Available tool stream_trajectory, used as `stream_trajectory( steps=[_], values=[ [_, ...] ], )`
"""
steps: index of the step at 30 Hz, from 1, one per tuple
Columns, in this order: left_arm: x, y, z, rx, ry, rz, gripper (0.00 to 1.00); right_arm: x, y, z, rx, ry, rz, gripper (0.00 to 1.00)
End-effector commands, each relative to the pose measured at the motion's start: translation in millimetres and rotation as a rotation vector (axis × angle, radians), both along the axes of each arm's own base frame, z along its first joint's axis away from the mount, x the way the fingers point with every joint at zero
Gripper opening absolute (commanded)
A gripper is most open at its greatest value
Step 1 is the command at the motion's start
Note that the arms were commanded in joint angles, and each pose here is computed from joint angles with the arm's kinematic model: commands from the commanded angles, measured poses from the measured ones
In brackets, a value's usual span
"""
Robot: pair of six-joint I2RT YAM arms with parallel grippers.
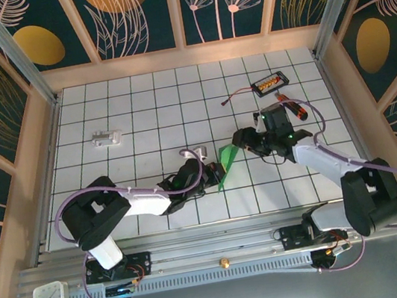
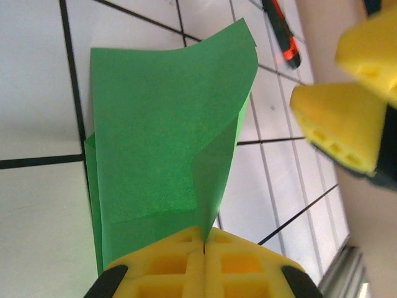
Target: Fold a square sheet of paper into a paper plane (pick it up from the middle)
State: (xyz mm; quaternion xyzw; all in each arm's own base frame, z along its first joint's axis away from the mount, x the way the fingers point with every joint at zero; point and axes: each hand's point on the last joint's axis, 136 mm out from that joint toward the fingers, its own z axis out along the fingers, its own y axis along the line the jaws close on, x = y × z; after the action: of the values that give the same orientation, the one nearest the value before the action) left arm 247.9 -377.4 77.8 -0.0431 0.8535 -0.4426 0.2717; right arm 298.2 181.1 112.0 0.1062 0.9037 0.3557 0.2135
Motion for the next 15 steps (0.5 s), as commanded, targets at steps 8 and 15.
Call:
stream_trajectory(
  steps=[8, 15],
  values=[
    [0, -8, -14, -0.069, 0.072, 0.018, 0.00, -21, -8, -54, -0.110, 0.062, 0.017, 0.38],
    [-7, -7, -28, -0.094, 0.133, 0.015, 0.00, -16, -4, -70, -0.125, 0.074, 0.050, 0.31]
  ],
)
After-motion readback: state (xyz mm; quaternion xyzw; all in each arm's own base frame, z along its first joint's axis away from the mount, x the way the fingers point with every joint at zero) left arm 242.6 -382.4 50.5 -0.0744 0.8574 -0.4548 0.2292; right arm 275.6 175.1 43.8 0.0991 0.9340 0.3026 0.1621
